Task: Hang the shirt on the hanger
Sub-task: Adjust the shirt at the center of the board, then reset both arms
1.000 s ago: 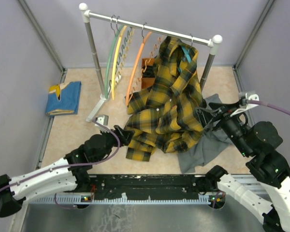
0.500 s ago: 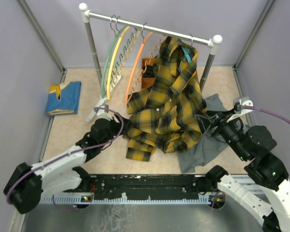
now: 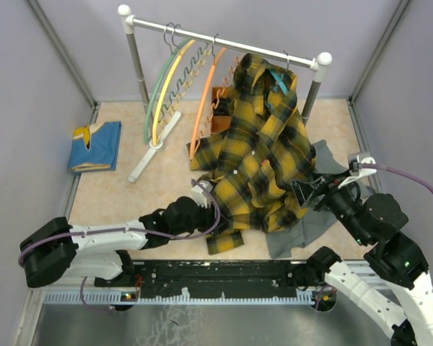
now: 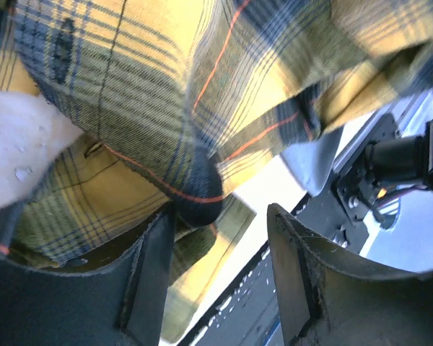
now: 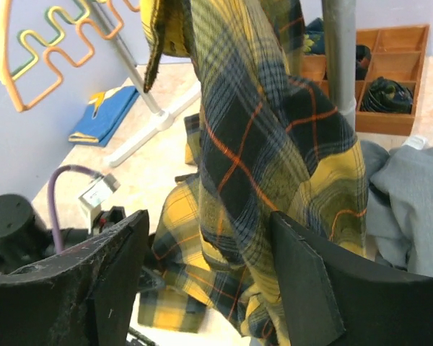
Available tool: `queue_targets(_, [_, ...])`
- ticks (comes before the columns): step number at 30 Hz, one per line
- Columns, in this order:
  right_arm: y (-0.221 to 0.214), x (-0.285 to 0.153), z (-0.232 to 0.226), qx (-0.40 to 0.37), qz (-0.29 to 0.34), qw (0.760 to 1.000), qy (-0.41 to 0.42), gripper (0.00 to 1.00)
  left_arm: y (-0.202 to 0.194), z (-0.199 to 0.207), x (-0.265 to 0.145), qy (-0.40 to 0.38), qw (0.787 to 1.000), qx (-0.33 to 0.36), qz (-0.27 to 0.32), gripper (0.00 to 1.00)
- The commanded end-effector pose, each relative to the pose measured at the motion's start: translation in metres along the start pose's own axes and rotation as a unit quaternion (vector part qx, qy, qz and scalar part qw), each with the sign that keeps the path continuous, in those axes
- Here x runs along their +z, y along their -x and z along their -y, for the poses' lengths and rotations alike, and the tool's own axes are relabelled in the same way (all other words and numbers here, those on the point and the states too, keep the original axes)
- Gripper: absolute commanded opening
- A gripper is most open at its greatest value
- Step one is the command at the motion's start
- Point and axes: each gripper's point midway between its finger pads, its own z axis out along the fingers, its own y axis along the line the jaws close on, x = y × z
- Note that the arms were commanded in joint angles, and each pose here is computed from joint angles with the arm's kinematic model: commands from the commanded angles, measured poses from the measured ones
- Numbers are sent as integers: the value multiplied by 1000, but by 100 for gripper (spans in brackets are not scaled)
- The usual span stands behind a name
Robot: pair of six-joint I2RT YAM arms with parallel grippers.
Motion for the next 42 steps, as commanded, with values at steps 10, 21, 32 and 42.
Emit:
queue_targets(10, [-68,-16,25,123,-82,986,-74,99,24,-38,-65,149,986,-15,79,86])
queue_targets(21, [-104,-25,21,155,-108,981,-43,99,49,-46,-131,217,973,9,76,99])
queue_targets(32, [-84,-42,30,154,-35,987,-41,99,73,-55,-165,267,958,29,101,99])
queue_targets(42, [-80,-45,31,153,-26,987,-43,99,79,-62,-169,285,951,55,111,99])
